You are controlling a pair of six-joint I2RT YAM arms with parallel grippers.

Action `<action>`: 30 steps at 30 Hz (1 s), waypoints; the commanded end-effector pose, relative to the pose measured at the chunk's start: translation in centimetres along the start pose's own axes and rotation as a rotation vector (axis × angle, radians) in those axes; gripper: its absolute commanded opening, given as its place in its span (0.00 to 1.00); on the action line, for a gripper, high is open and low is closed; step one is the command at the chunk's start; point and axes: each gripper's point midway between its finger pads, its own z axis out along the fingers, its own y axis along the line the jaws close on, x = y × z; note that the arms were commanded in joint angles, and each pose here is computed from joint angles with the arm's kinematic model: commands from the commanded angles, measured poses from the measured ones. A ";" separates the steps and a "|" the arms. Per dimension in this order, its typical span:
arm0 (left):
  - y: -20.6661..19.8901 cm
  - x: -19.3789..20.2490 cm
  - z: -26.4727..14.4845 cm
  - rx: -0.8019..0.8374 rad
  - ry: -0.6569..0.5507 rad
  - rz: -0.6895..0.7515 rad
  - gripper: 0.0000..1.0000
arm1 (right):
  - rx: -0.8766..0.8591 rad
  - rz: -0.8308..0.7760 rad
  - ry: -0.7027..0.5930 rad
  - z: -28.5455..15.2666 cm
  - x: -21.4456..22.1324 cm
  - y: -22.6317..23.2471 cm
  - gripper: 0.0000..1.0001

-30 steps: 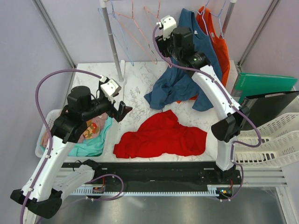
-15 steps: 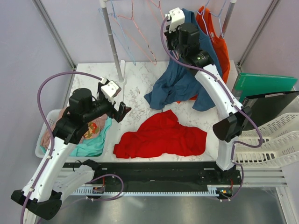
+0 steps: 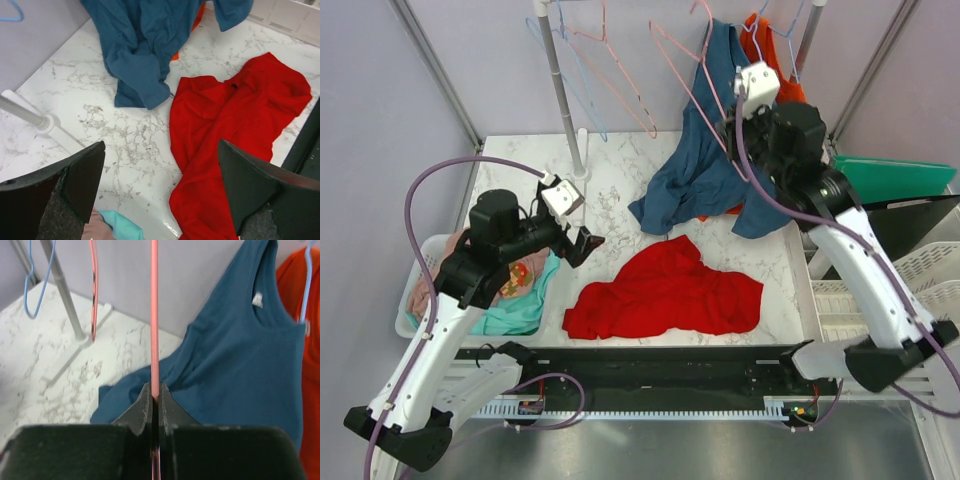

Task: Place the t-shirt on the hanger
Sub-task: Pick up the hanger from the clothesline, then place the T-shirt on the hanger.

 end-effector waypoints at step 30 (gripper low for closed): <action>-12.2 0.8 2.5 0.493 -0.310 0.493 0.91 | -0.958 -0.304 0.285 -23.1 17.3 11.1 0.00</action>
